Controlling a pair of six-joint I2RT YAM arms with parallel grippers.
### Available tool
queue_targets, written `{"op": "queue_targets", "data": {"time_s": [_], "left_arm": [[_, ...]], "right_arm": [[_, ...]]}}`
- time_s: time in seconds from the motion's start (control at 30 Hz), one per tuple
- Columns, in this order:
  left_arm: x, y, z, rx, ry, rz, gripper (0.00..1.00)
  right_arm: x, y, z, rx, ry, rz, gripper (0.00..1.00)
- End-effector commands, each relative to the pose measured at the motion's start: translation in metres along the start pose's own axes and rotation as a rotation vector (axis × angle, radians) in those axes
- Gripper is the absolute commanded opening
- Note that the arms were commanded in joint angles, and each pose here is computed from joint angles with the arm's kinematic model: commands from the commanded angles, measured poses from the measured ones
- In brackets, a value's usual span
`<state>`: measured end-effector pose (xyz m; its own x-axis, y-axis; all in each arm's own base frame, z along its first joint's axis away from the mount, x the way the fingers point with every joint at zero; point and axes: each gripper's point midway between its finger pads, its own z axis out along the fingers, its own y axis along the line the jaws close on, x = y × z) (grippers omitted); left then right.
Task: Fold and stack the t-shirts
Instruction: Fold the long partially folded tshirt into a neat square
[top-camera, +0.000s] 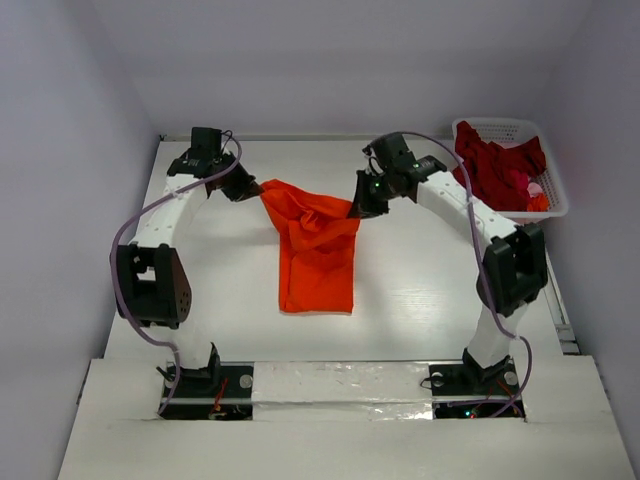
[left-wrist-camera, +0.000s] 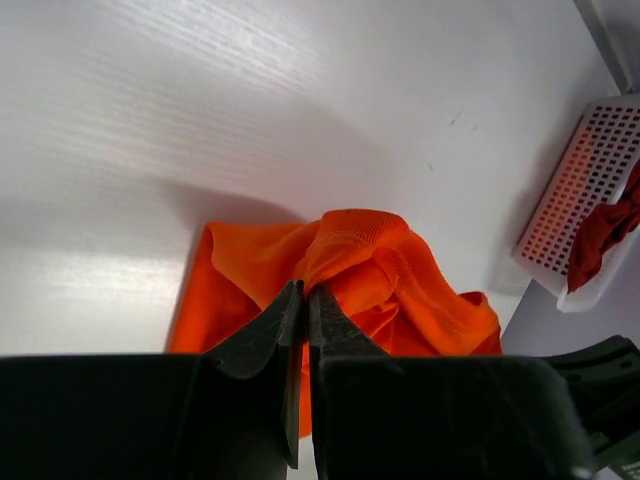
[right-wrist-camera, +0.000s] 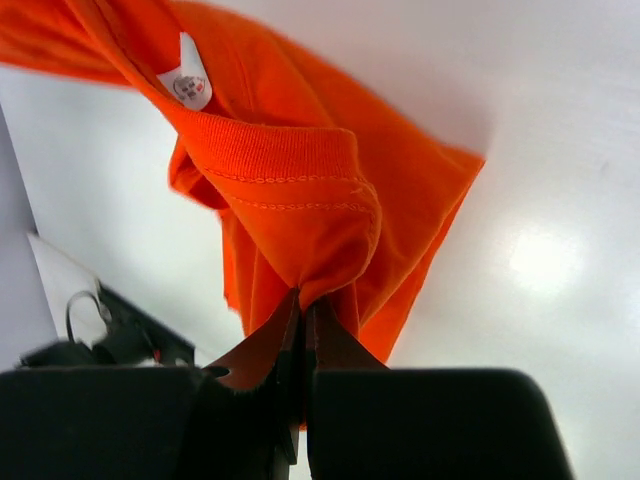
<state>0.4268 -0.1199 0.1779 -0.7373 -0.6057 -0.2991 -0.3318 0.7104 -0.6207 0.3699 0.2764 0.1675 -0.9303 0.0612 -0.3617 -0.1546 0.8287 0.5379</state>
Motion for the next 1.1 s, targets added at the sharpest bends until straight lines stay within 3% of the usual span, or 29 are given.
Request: {"op": "queue_targets", "data": {"time_s": [0.0, 0.17, 0.47, 0.87, 1.07], "left_arm": [[0.012, -0.004, -0.039, 0.018, 0.001, 0.018, 0.00], [0.037, -0.004, -0.073, 0.021, -0.004, 0.037, 0.00], [0.062, 0.007, -0.085, 0.071, -0.023, 0.035, 0.00], [0.092, 0.044, -0.072, 0.016, 0.029, 0.020, 0.00], [0.126, 0.082, -0.058, -0.070, 0.127, 0.012, 0.00]], "right_arm": [[0.026, 0.019, -0.029, -0.017, -0.005, -0.032, 0.00], [0.067, 0.016, -0.049, -0.024, 0.011, -0.005, 0.00], [0.101, -0.010, -0.060, 0.040, 0.025, -0.016, 0.00], [0.121, -0.017, -0.048, 0.069, 0.069, -0.045, 0.00], [0.139, -0.023, -0.044, 0.111, 0.111, -0.074, 0.00]]}}
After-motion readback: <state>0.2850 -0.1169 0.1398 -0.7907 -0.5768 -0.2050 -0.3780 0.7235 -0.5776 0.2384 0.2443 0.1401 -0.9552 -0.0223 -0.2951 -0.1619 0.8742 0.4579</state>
